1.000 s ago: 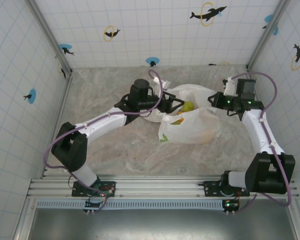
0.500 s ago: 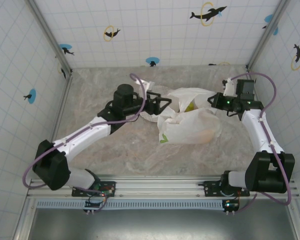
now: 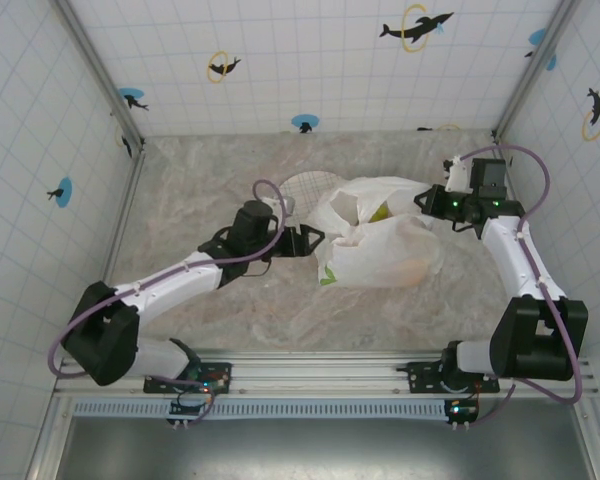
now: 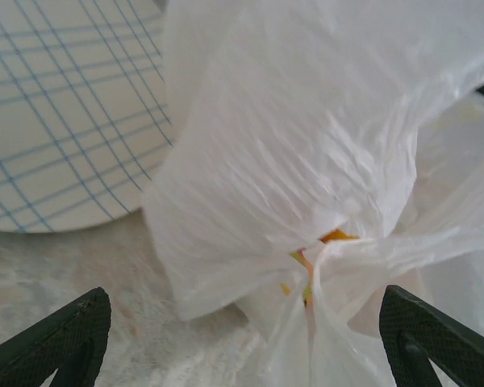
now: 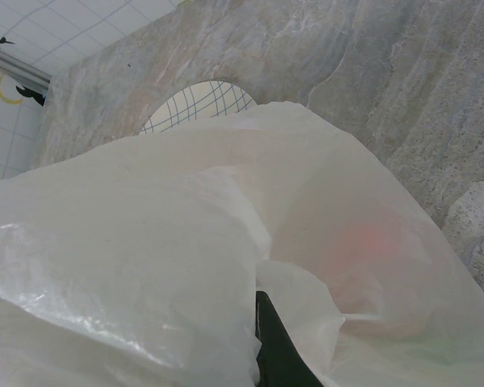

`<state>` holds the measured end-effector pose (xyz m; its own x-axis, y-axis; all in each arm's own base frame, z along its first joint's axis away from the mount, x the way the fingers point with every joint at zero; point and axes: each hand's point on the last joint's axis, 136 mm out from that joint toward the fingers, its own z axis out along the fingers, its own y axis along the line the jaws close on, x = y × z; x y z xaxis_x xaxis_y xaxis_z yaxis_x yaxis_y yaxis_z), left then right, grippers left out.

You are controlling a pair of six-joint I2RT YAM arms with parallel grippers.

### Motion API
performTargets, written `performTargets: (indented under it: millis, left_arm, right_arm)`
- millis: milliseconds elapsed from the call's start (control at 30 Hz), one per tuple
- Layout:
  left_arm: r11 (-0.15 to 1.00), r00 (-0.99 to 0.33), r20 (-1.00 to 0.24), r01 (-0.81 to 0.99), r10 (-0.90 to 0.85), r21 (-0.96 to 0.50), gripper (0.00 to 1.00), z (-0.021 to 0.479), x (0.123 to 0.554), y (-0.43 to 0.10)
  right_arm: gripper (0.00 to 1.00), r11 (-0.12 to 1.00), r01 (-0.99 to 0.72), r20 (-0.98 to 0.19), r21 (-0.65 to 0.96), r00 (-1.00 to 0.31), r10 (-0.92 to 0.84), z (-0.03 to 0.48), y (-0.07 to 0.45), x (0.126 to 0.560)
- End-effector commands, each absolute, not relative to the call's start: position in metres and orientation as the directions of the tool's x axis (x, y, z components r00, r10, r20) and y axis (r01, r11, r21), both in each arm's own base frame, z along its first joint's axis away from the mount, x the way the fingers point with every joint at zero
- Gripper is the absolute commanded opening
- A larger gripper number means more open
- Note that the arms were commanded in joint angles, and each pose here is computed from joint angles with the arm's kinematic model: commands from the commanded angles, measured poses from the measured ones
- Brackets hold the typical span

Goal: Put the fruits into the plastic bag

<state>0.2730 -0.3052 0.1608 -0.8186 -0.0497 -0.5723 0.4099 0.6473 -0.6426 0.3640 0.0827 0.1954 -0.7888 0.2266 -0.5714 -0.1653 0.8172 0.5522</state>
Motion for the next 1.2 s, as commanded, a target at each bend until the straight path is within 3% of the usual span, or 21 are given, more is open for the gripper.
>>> performTargets:
  millis: [0, 100, 200, 333, 467, 800, 1167]
  left_arm:
    - [0.599, -0.822, -0.568, 0.429, -0.052, -0.676, 0.82, 0.168, 0.274, -0.323]
    - [0.604, -0.825, -0.563, 0.428, -0.041, -0.672, 0.70, 0.160, 0.279, -0.330]
    - [0.583, -0.815, -0.578, 0.455, -0.032, -0.673, 0.50, 0.165, 0.284, -0.339]
    - [0.512, -0.777, -0.629, 0.531, -0.023, -0.676, 0.19, 0.194, 0.287, -0.359]
    - [0.427, -0.698, -0.716, 0.641, -0.021, -0.638, 0.01, 0.242, 0.284, -0.385]
    - [0.265, -0.519, -0.853, 0.816, -0.059, -0.515, 0.00, 0.335, 0.274, -0.434]
    - [0.295, -0.509, -0.858, 0.811, -0.069, -0.505, 0.00, 0.338, 0.298, -0.456]
  right_arm:
    - [0.00, 0.818, -0.188, -0.600, 0.544, -0.768, 0.222, 0.204, 0.084, 0.369]
    - [0.00, 0.819, -0.188, -0.601, 0.543, -0.768, 0.222, 0.203, 0.084, 0.367]
    - [0.00, 0.821, -0.187, -0.604, 0.539, -0.765, 0.222, 0.204, 0.083, 0.367]
    - [0.00, 0.829, -0.187, -0.626, 0.527, -0.745, 0.230, 0.214, 0.079, 0.371]
    - [0.00, 0.844, -0.193, -0.676, 0.501, -0.696, 0.242, 0.239, 0.071, 0.378]
    - [0.00, 0.938, -0.085, -0.792, 0.337, -0.564, 0.233, 0.308, 0.023, 0.390]
    - [0.00, 0.951, -0.027, -0.811, 0.309, -0.529, 0.249, 0.316, 0.011, 0.393]
